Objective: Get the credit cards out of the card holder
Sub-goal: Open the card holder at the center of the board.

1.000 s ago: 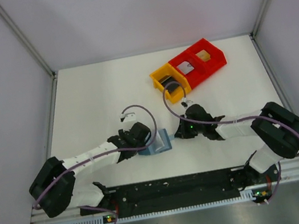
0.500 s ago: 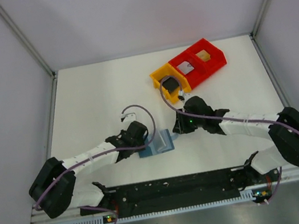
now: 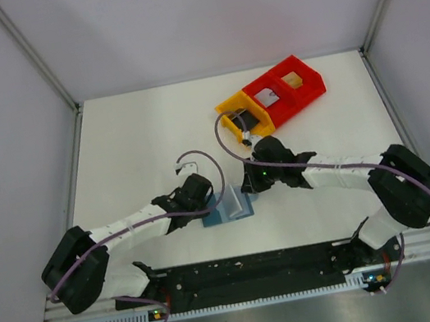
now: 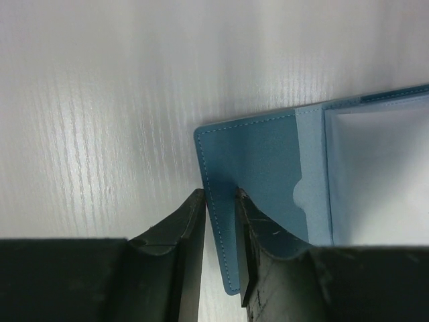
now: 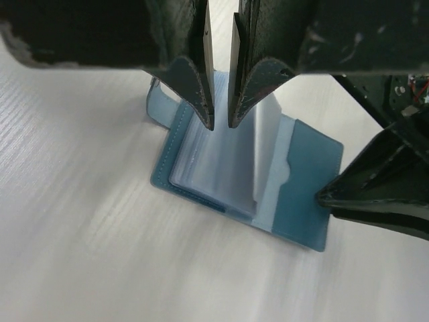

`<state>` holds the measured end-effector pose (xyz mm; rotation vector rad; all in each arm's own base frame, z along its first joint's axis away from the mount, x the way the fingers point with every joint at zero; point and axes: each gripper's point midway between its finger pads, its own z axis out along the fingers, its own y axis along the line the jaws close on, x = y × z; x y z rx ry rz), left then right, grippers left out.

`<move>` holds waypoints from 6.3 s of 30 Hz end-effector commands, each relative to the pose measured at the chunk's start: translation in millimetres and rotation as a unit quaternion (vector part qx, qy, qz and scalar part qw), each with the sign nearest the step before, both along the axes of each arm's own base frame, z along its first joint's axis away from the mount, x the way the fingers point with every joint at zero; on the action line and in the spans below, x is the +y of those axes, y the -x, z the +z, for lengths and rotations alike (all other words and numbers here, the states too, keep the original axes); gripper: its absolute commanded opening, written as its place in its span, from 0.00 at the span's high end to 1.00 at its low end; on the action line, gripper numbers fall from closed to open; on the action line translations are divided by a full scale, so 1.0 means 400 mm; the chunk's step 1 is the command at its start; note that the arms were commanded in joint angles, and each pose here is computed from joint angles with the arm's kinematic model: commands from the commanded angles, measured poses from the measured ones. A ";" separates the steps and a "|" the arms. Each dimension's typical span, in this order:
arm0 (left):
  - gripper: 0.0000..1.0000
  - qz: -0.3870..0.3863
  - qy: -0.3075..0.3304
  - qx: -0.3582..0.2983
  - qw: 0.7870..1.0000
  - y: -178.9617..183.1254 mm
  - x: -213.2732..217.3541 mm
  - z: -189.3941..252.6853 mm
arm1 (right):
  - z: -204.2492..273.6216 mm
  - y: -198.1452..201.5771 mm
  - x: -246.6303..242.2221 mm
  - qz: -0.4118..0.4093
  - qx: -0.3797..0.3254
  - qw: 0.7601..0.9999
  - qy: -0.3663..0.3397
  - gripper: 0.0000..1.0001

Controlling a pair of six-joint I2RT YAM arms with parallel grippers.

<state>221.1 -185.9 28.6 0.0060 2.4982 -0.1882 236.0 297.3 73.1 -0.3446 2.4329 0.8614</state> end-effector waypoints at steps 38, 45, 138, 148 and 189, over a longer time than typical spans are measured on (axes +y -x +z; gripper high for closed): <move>0.77 0.044 0.068 -0.053 0.995 -0.007 0.009 0.069 | 0.027 0.052 0.173 0.079 0.006 0.996 -0.029 0.88; 0.72 0.033 0.095 -0.075 0.992 -0.009 0.000 0.148 | 0.029 0.058 0.178 0.087 0.005 0.996 -0.033 0.88; 0.66 0.014 0.186 -0.068 0.980 -0.076 -0.126 0.165 | 0.009 0.070 0.154 0.088 0.007 0.995 -0.037 0.85; 0.67 0.004 0.189 -0.061 0.980 -0.083 -0.147 0.165 | 0.011 0.070 0.155 0.088 0.008 0.995 -0.038 0.86; 0.73 0.024 0.109 -0.031 0.993 -0.043 -0.059 0.071 | 0.003 0.066 0.144 0.081 0.005 0.996 -0.027 0.87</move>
